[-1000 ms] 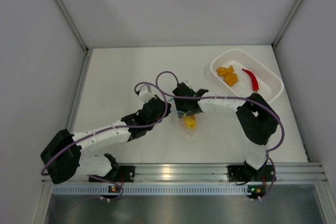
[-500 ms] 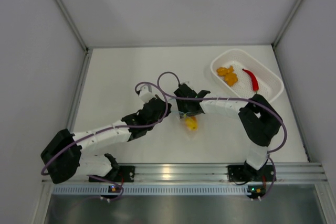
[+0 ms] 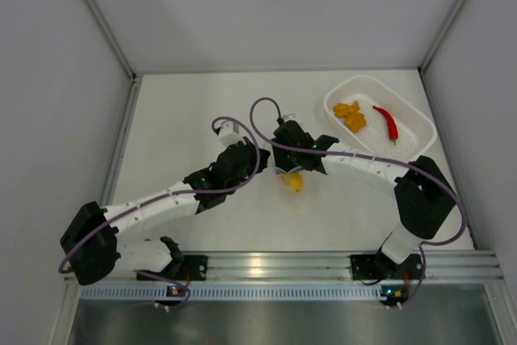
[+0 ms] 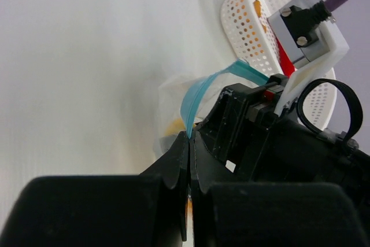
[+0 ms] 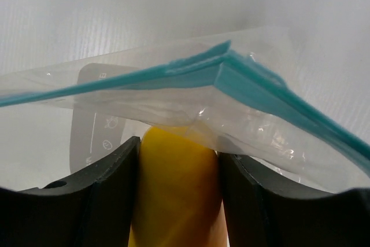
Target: Open the zip-top bag and remove the fake food
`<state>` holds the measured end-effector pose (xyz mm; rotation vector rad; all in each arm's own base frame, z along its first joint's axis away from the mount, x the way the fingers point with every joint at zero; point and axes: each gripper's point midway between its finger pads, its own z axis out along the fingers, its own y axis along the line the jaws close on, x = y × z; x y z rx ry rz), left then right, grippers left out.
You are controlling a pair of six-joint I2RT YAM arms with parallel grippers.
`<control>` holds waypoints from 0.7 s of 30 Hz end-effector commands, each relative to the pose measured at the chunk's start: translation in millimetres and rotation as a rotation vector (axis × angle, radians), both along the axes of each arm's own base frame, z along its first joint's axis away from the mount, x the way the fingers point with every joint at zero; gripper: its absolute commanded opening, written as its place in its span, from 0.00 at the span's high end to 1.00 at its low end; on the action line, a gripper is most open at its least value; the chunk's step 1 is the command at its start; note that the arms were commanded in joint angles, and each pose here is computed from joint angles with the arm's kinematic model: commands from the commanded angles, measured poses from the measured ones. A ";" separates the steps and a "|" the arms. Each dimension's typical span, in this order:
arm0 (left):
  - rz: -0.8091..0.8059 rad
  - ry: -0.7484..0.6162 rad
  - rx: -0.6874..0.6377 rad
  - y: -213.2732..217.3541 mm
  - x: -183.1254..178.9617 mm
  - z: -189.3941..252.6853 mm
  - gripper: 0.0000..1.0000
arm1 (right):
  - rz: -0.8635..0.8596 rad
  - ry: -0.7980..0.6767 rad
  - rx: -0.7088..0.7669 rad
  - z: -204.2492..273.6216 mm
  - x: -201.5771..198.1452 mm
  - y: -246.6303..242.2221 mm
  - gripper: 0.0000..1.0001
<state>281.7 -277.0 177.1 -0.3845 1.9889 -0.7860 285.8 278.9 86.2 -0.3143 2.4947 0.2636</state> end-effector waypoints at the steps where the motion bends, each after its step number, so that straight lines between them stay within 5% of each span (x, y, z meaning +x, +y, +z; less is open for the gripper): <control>1: -0.104 -0.070 0.006 -21.4 -2.1 29.5 1.00 | 0.002 -0.083 0.092 43.0 10.2 10.9 0.75; 21: -0.154 -0.077 0.164 -17.3 -6.5 30.3 1.00 | -0.080 -0.369 0.213 121.1 23.0 -13.8 0.87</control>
